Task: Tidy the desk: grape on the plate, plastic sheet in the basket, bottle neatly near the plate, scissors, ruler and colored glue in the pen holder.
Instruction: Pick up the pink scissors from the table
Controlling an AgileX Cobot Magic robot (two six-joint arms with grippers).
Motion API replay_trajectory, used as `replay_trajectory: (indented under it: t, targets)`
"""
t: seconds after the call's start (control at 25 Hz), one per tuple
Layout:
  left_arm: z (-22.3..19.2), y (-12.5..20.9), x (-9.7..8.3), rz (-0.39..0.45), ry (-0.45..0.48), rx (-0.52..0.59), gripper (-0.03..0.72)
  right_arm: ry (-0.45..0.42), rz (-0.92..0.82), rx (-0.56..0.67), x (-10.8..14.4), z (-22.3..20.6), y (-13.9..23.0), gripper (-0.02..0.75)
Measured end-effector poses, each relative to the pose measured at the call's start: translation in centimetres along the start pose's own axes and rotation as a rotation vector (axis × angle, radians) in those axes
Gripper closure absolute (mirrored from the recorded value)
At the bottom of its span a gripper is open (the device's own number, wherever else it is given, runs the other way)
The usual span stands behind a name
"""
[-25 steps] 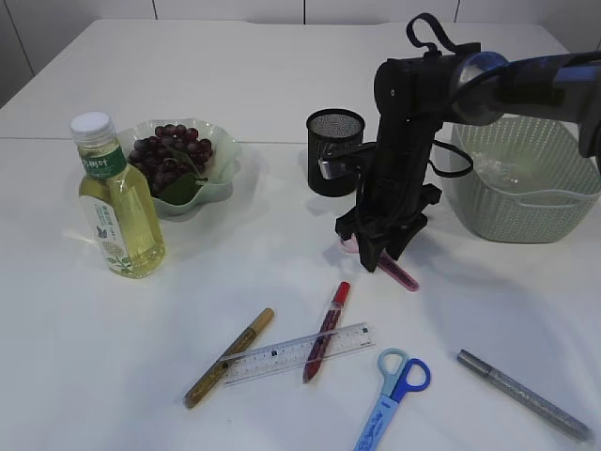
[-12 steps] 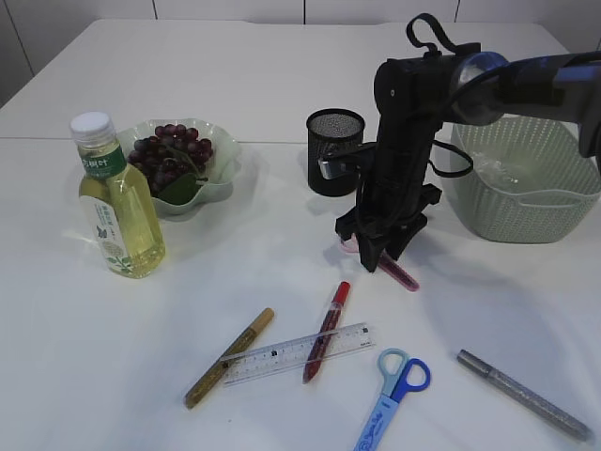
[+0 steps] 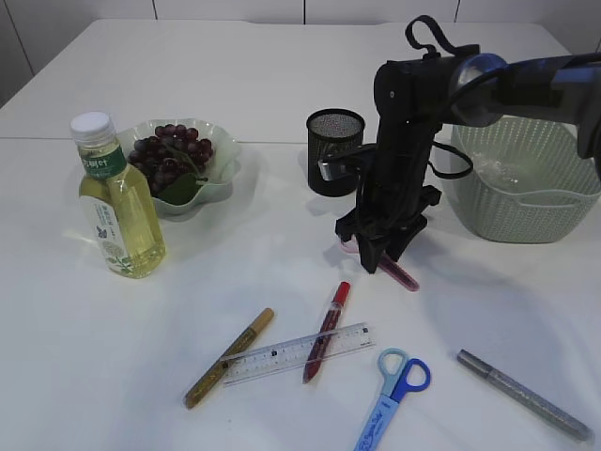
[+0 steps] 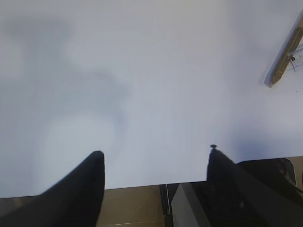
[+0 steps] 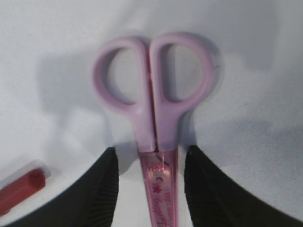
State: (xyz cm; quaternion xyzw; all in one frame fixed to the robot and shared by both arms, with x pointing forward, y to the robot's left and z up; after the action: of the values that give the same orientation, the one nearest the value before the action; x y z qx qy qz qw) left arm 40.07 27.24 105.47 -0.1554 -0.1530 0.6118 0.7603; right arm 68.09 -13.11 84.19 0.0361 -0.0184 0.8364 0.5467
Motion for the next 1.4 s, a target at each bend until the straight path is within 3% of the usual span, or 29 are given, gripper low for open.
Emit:
replay_trajectory:
  t: [0.24, 0.52, 0.56, 0.6, 0.96, 1.2, 1.4]
  targets:
    - [0.0, 0.0, 0.0, 0.0, 0.0, 0.0, 0.2, 0.0, 0.0, 0.0, 0.0, 0.0, 0.0, 0.382]
    - [0.0, 0.0, 0.0, 0.0, 0.0, 0.0, 0.2, 0.0, 0.0, 0.0, -0.01, -0.07, -0.02, 0.494]
    - [0.0, 0.0, 0.0, 0.0, 0.0, 0.0, 0.688, 0.0, 0.0, 0.0, -0.01, -0.07, -0.02, 0.5]
    - [0.0, 0.0, 0.0, 0.0, 0.0, 0.0, 0.2, 0.0, 0.0, 0.0, -0.01, -0.07, -0.02, 0.501]
    - [0.0, 0.0, -0.15, 0.003, 0.01, 0.0, 0.2, 0.0, -0.008, -0.002, -0.04, -0.25, -0.2, 0.505]
    - [0.0, 0.02, -0.18, 0.004, 0.012, 0.002, 0.2, 0.006, -0.014, -0.003, -0.12, -0.21, -0.23, 0.585]
    - [0.0, 0.02, -0.18, 0.004, 0.012, 0.002, 0.2, 0.006, -0.04, -0.003, -0.12, -0.21, -0.23, 0.588]
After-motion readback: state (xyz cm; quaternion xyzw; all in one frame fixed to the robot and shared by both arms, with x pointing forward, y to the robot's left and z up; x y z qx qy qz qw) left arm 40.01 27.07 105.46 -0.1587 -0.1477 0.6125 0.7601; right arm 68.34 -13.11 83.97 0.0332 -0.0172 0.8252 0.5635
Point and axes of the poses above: a point on each arm's last joint axis where the gripper is mounted, z pointing back along that axis away from the gripper, x along the wrist's bending axis when the last joint is at zero, y = z × x, the point moved 6 cm from there along -z, pointing out along that axis toward the gripper, and after that the axes turned 8 degrees about -z, right-handed, at the moved point
